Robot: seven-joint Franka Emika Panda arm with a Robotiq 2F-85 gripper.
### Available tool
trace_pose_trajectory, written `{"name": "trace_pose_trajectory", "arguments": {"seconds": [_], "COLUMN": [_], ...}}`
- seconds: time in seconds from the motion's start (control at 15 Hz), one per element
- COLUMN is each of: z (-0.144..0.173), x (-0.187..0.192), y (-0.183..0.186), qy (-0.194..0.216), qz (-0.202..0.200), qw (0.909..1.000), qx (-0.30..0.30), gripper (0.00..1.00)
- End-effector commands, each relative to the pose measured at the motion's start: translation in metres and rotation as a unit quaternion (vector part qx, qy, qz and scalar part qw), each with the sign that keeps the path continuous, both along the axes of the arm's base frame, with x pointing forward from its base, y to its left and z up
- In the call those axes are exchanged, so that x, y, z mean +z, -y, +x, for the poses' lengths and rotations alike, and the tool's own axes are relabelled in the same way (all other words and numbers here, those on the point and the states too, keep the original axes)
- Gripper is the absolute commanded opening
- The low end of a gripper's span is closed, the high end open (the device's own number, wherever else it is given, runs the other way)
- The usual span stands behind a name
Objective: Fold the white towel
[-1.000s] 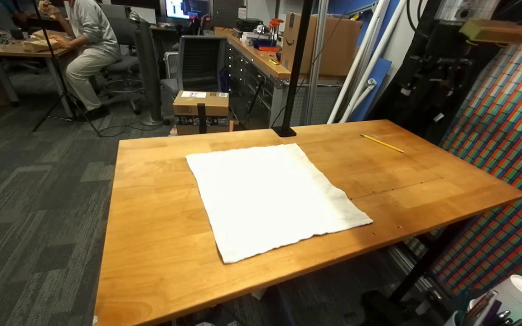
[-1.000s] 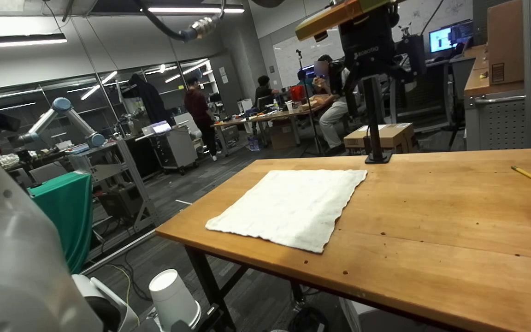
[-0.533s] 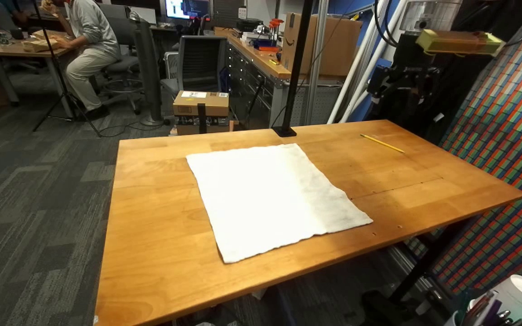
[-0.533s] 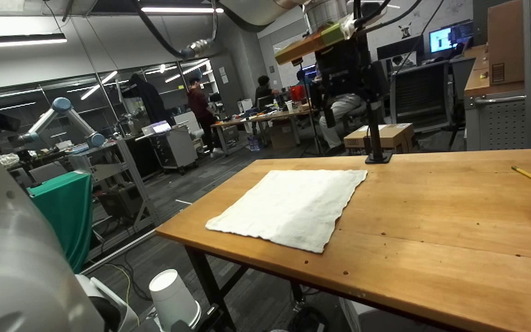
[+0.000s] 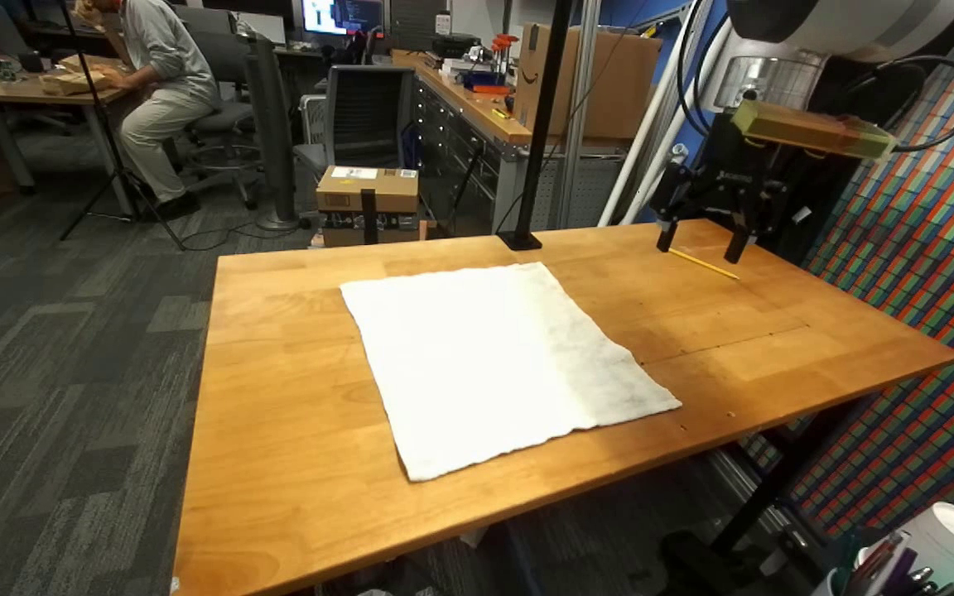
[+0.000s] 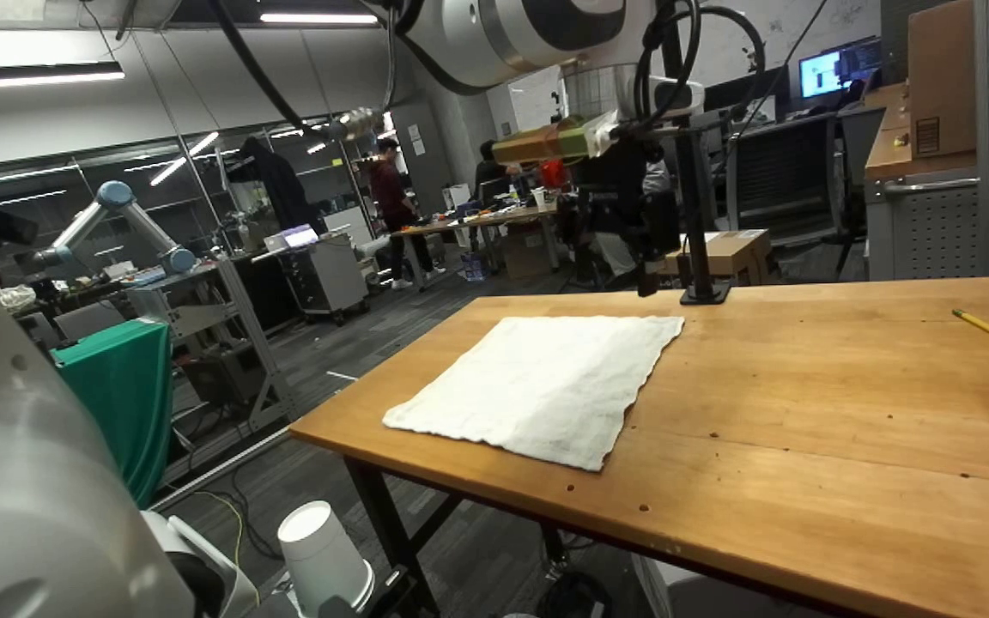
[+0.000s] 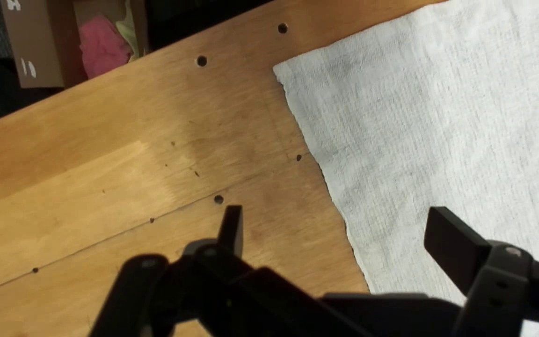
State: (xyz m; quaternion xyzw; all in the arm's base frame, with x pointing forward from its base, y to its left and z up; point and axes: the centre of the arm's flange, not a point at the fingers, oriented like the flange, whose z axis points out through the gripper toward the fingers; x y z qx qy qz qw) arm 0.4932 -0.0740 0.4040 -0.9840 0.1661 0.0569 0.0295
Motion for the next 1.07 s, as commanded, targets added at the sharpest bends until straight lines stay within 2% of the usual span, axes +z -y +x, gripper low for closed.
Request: {"name": "trace_pose_trajectory", "arguments": {"seconds": [0.0, 0.27, 0.53, 0.73, 1.0], "z": [-0.009, -0.016, -0.016, -0.008, 0.012], "x": [-0.024, -0.056, -0.095, -0.127, -0.15], "y": [-0.017, -0.027, -0.022, -0.017, -0.007], "qy": [-0.004, -0.031, -0.036, -0.022, 0.027], "qz": [-0.005, -0.024, -0.035, -0.047, -0.068], "qw": [0.9999, 0.9989, 0.9975, 0.9965, 0.9959], "qx": [-0.01, 0.024, 0.05, 0.066, 0.054], "gripper": [1.0, 1.0, 1.0, 1.0, 1.0]}}
